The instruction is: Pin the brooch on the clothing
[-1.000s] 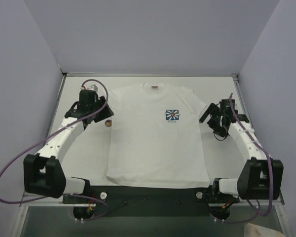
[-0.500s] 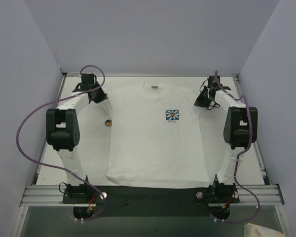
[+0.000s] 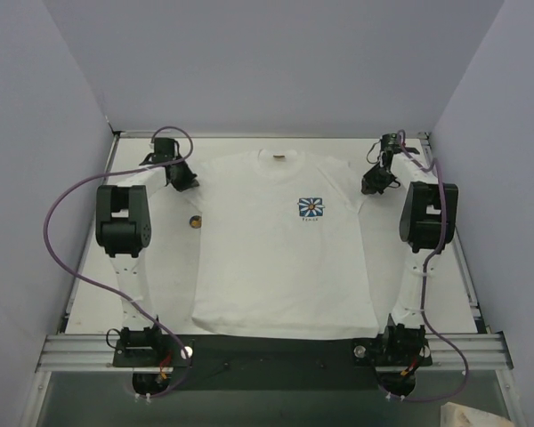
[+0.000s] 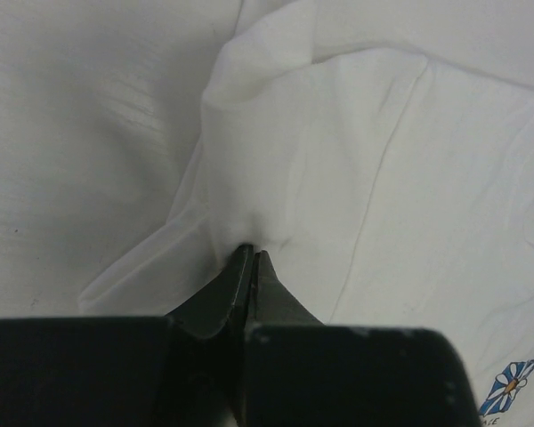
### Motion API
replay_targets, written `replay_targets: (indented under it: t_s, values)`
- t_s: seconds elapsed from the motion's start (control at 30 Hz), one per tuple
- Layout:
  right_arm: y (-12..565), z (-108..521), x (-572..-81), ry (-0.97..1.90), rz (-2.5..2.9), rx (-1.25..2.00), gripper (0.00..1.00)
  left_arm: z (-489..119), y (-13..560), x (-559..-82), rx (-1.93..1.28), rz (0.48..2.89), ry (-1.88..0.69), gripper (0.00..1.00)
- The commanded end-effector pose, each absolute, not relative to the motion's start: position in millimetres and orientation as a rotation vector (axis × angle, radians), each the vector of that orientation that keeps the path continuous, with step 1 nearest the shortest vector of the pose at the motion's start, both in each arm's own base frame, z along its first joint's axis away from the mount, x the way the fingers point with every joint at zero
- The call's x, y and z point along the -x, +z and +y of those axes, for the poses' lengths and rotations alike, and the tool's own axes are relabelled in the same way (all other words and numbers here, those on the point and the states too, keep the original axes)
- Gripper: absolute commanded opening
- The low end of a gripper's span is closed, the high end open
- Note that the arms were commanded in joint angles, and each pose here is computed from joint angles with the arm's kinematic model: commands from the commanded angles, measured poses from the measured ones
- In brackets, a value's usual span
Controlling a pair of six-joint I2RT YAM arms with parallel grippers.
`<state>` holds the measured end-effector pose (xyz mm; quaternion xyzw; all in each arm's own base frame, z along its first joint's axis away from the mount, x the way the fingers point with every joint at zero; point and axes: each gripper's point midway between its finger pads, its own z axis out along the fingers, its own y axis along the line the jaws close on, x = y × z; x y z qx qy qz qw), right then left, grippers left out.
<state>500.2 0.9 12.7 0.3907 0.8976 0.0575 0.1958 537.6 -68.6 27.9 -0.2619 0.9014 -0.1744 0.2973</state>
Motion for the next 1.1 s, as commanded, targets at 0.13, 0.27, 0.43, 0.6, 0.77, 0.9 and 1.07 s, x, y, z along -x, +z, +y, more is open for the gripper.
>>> replay_targets:
  t_s: [0.13, 0.27, 0.43, 0.6, 0.77, 0.9, 1.07]
  values:
    - [-5.1, -11.8, -474.8, 0.071, 2.584, -1.317, 0.0, -25.6, 19.0, -520.9, 0.792, 2.415, -0.391, 0.0]
    - [-3.8, -17.3, -477.7, 0.052, 2.59, -1.319, 0.0, -19.4, 16.5, -505.2, 0.814, 2.422, -0.373, 0.0]
    - [-2.1, -22.5, -476.9, 0.044, 2.601, -1.317, 0.0, -13.7, 20.6, -490.0, 0.826, 2.382, -0.38, 0.0]
    - [-1.9, -23.5, -467.1, 0.073, 2.602, -1.39, 0.0, -9.1, 34.6, -482.8, 0.817, 2.364, -0.384, 0.0]
    - [6.0, -27.9, -460.6, 0.102, 2.567, -1.458, 0.0, -9.0, 55.3, -480.7, 0.777, 2.327, -0.389, 0.0]
    - [10.3, -36.7, -452.9, 0.099, 2.521, -1.511, 0.0, -8.1, 67.3, -479.9, 0.75, 2.301, -0.386, 0.0]
    - [18.7, -44.4, -453.5, 0.134, 2.455, -1.551, 0.0, -9.6, 50.8, -473.4, 0.76, 2.354, -0.381, 0.0]
